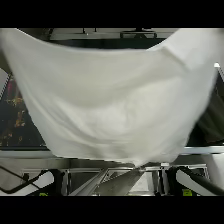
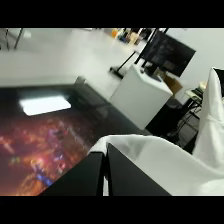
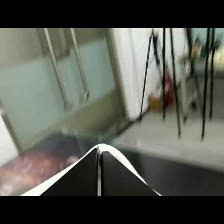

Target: Fold the shirts.

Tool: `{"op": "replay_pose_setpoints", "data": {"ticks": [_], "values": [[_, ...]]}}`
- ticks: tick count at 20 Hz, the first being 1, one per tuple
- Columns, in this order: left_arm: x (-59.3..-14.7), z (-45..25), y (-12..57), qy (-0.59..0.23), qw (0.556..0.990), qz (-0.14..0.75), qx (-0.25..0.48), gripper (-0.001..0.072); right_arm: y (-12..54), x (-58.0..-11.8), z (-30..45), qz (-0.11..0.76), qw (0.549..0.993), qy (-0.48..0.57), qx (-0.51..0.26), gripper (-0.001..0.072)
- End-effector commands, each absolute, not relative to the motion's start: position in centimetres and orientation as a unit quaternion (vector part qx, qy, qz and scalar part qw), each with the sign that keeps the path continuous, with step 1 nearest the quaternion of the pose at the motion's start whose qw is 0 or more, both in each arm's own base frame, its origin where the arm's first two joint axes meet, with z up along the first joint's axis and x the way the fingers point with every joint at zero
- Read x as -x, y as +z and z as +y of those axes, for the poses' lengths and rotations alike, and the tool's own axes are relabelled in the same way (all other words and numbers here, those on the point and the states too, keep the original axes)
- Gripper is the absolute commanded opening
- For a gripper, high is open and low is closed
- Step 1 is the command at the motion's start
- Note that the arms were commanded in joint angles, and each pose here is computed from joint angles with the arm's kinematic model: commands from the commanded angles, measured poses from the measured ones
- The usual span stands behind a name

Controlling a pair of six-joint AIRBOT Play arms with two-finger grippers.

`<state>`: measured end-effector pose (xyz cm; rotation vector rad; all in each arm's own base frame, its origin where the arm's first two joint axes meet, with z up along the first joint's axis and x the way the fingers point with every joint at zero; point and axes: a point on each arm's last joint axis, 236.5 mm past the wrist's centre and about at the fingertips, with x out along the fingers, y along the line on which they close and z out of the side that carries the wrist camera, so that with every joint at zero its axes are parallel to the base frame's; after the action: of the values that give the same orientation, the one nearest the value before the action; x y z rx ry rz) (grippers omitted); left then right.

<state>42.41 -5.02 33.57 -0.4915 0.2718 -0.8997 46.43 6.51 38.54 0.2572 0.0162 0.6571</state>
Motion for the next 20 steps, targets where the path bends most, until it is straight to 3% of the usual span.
{"op": "replay_pose_setpoints", "data": {"ticks": [1, 5, 6, 7, 8, 9, 10, 11, 12, 15, 20], "values": [[-50.9, -4.7, 16.5, -0.361, 0.85, 0.282, 0.26, 0.0023, 20.9, -57.4, 9.5, 0.161, 0.925, 0.295, -0.179, 0.0017], [-56.4, -2.5, 6.4, -0.348, 0.82, 0.331, 0.312, 0.002, 7.4, -63.6, 9.2, 0.218, 0.887, 0.239, -0.33, 0.0047], [-57.0, -1.8, 5.3, -0.345, 0.813, 0.338, 0.325, 0.0093, 5.8, -64.0, 9.2, 0.224, 0.871, 0.239, -0.366, 0.0246], [-57.4, -1.1, 4.9, -0.343, 0.805, 0.345, 0.339, 0.0327, 5.3, -63.6, 9.3, 0.23, 0.859, 0.255, -0.38, 0.036], [-57.3, -0.3, 4.8, -0.344, 0.797, 0.353, 0.349, 0.0459, 5.7, -62.8, 9.6, 0.235, 0.85, 0.279, -0.381, 0.0368], [-56.8, 0.9, 5.1, -0.344, 0.791, 0.362, 0.353, 0.0654, 6.9, -61.6, 9.8, 0.235, 0.837, 0.313, -0.383, 0.0365], [-55.9, 1.9, 5.1, -0.337, 0.782, 0.385, 0.356, 0.0691, 8.4, -60.3, 9.6, 0.234, 0.822, 0.343, -0.388, 0.0362], [-54.6, 2.9, 5.0, -0.327, 0.77, 0.418, 0.354, 0.0691, 10.4, -58.7, 9.1, 0.234, 0.805, 0.374, -0.396, 0.0274], [-53.1, 3.9, 4.6, -0.313, 0.757, 0.454, 0.351, 0.0691, 12.1, -56.9, 8.5, 0.236, 0.791, 0.402, -0.396, 0.0069], [-48.2, 5.1, 2.8, -0.28, 0.698, 0.555, 0.356, 0.069, 14.5, -52.1, 7.1, 0.294, 0.759, 0.433, -0.387, 0.0019], [-37.5, 2.5, -2.2, -0.239, 0.609, 0.662, 0.366, 0.069, 7.7, -42.6, 5.4, 0.493, 0.742, 0.324, -0.318, 0.0018]]}}
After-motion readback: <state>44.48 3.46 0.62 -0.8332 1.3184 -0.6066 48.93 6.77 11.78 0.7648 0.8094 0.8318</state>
